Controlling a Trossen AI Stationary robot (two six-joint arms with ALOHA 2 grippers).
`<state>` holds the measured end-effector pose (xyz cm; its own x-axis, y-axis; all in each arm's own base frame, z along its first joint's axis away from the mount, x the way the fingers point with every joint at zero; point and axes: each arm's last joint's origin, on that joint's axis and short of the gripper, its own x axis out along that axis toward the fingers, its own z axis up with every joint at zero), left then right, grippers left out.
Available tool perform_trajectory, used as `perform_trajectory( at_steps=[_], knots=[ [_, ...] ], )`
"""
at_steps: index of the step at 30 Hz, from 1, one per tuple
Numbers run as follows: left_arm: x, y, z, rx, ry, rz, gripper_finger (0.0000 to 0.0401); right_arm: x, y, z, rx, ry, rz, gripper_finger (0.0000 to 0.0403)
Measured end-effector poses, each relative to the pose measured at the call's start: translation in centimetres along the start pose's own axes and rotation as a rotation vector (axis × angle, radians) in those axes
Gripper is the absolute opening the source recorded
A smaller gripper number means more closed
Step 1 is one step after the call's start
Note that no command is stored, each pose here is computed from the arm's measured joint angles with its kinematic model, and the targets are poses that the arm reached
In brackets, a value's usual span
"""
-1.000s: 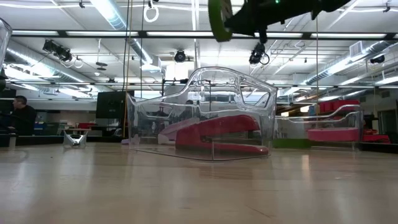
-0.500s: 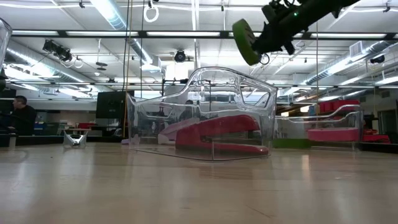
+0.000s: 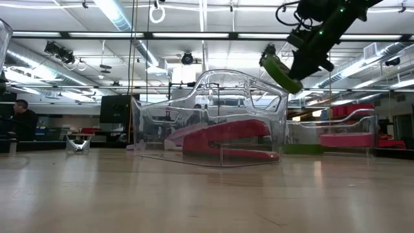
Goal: Pick and place Stapler, Stapler remover, tape
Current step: Put the green tape into the top transparent bin
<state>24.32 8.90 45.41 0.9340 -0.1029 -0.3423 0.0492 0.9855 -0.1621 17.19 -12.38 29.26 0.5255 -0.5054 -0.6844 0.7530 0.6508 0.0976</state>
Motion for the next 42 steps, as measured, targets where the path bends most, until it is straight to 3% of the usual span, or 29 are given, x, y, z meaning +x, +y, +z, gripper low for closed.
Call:
perform_trajectory(
  at_steps=[17,29,42],
  knots=[
    [0.0,0.0,0.0,-0.005,0.0,0.014,0.0117,-0.2,-4.2,-1.6,0.095,0.189,-0.325,0.0091],
    [0.0,0.0,0.0,-0.005,0.0,0.014,0.0117,0.3,-5.6,-2.2,0.134,0.292,-0.368,0.0091],
    [0.0,0.0,0.0,-0.005,0.0,0.015,0.0117,0.8,-5.5,-2.2,0.137,0.315,-0.308,0.012]
  ],
)
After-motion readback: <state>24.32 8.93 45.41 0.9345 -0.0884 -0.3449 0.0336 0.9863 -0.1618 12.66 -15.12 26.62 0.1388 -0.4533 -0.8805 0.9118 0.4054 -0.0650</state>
